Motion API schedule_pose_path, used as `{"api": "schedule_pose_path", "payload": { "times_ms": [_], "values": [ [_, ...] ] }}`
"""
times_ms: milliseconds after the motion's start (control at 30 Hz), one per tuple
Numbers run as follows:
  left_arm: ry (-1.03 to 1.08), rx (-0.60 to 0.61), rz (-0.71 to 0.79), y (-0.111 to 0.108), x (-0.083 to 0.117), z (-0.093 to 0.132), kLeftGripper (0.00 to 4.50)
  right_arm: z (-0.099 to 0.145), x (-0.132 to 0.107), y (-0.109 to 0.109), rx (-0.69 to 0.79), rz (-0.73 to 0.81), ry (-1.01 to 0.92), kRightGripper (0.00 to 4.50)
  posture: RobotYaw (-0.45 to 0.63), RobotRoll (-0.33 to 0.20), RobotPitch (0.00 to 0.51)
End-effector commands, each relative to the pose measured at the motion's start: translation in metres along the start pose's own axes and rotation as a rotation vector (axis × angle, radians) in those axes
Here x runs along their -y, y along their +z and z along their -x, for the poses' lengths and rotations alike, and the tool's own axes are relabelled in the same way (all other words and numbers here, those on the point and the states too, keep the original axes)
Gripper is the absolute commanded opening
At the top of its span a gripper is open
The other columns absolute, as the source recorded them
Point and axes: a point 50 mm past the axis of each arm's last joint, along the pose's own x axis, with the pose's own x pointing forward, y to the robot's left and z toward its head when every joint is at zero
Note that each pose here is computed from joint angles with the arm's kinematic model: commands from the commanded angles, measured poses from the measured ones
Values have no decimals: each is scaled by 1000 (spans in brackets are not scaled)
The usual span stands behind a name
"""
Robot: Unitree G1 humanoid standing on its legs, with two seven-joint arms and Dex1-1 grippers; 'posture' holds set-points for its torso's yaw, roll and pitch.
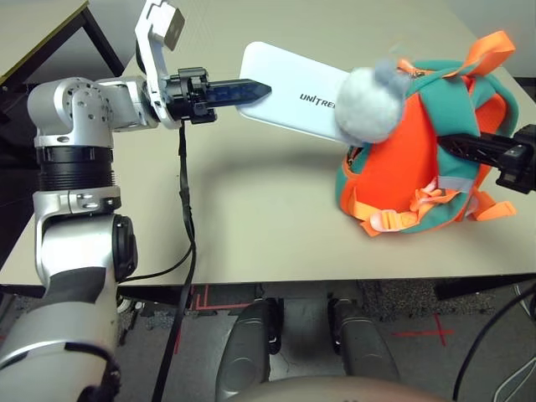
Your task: Put the pencil case into the backpack and zip it.
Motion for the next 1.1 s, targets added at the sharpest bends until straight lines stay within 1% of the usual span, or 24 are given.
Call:
{"api": "schedule_pose_path", "payload": {
  "times_ms": [33, 200, 300, 433, 533, 633, 700, 800, 933, 1033, 1100],
  "values": [
    [-13, -33, -18, -3, -2, -9, 1418, -2, -5, -3, -14, 3, 23, 237, -2, 0, 176],
    [-114, -140, -46, -6, 6, -23, 1418, -3, -5, -2, -14, 5, 31, 237, 3, 0, 177],
    [-133, -207, -87, -6, 2, -32, 1418, -5, -6, -1, -15, 9, 43, 237, 8, 0, 175],
    [-146, -267, -187, 5, -3, -58, 1417, -8, -8, 1, -9, 16, 62, 237, 9, 0, 171],
    [-129, -282, -246, 17, -5, -77, 1417, -11, -10, 1, -5, 19, 73, 237, 4, 0, 166],
    [-141, -353, -332, 22, -1, -102, 1417, -13, -12, 1, 1, 18, 83, 236, -4, 0, 160],
    [-157, -409, -362, 18, 0, -115, 1417, -14, -12, 0, 5, 18, 85, 236, -12, 0, 157],
    [-186, -486, -379, 4, -3, -127, 1417, -16, -12, 0, 13, 19, 83, 236, -24, 0, 155],
    [-223, -497, -333, -10, -3, -132, 1417, -16, -14, 0, 15, 20, 82, 232, -34, 0, 156],
    [-227, -488, -326, -13, -2, -128, 1416, -15, -14, 0, 15, 21, 81, 232, -31, 0, 156],
    [-213, -458, -317, -12, 0, -124, 1416, -15, -14, 0, 15, 22, 79, 232, -27, 0, 155]
  ]
}}
